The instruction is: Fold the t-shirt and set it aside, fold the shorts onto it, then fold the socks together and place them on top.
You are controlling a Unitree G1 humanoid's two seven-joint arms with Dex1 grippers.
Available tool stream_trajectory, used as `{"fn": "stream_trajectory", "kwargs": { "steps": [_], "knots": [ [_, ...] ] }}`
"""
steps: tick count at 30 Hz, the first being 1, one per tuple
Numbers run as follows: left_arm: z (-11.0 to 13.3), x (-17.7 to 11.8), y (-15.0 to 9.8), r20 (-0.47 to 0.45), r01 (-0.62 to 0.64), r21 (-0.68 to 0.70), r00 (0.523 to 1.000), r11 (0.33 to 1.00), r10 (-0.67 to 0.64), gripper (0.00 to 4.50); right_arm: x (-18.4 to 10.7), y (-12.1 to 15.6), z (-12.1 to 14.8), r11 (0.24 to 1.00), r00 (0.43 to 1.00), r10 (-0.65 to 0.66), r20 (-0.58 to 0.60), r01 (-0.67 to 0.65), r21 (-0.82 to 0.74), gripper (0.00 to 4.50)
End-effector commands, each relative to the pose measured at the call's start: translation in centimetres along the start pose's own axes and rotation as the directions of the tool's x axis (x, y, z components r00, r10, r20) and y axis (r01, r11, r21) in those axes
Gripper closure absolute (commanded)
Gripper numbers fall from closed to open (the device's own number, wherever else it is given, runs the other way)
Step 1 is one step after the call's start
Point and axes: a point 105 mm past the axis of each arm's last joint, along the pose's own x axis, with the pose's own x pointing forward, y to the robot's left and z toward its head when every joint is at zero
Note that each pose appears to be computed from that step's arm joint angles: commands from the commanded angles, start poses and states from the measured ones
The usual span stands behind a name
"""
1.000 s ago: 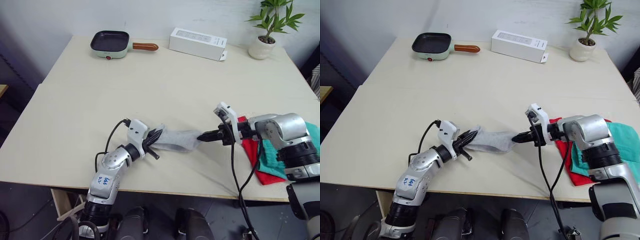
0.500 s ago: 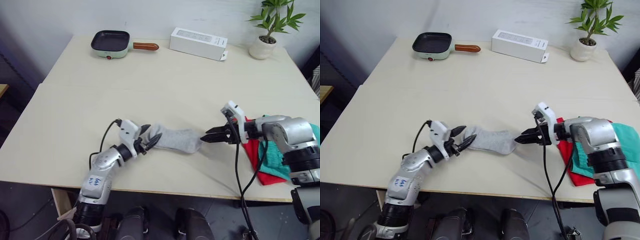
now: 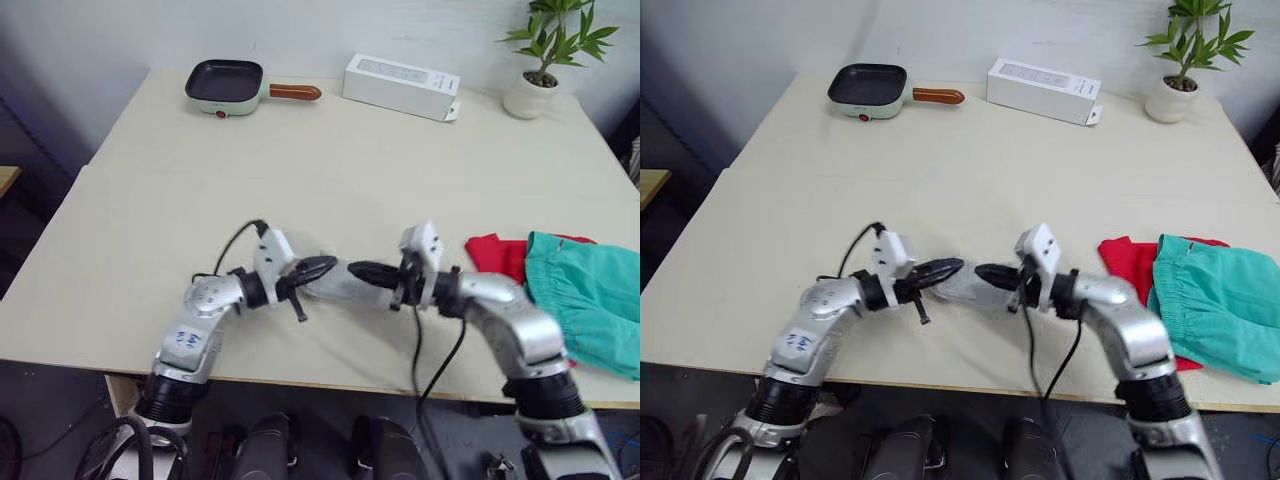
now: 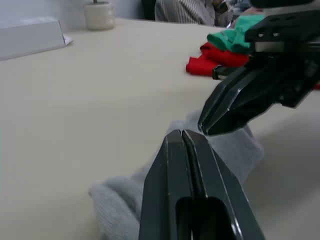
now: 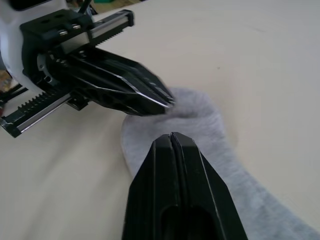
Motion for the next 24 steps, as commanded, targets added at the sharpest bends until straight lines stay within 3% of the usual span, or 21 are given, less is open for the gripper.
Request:
{"fn": "stream_trajectory", "kwargs": {
  "steps": [1,6,10,13,15,19,24],
  "knots": [
    [-2.1,-0.1,0.5,-0.073,-0.050,0.004,0.996,0.999,0.051,4.49,-0.1,-0.4,-1.6,0.987,0.998,-0.064,0.000,0.063,-0.146,4.50],
    [-4.2,-0.9,1.2,-0.155,-0.108,-0.015,0.982,0.994,0.104,4.49,-2.0,-3.4,-3.6,0.963,0.975,-0.223,-0.003,0.220,-0.153,4.50],
    [-5.0,-1.7,1.4,-0.181,-0.119,-0.029,0.977,0.993,0.112,4.49,-3.6,-5.2,-3.9,0.945,0.947,-0.321,0.012,0.321,-0.064,4.50],
    [-4.6,-1.9,1.6,-0.137,-0.130,-0.037,0.983,0.991,0.124,4.49,-4.2,-5.9,-4.2,0.930,0.930,-0.368,0.007,0.368,0.001,4.50],
    [-3.3,-1.9,2.0,-0.051,-0.138,-0.075,0.990,0.988,0.135,4.49,-4.3,-6.2,-3.6,0.918,0.918,-0.395,0.030,0.394,0.044,4.50],
    [0.0,-1.9,2.1,0.084,-0.087,-0.066,0.992,0.994,0.093,4.49,-3.1,-5.4,-0.4,0.938,0.925,-0.347,0.154,0.344,0.051,4.50],
    [1.1,-2.1,2.8,0.076,-0.078,-0.040,0.994,0.996,0.081,4.49,-0.4,-3.0,2.2,0.978,0.956,-0.199,0.214,0.209,-0.022,4.50]
  ]
}}
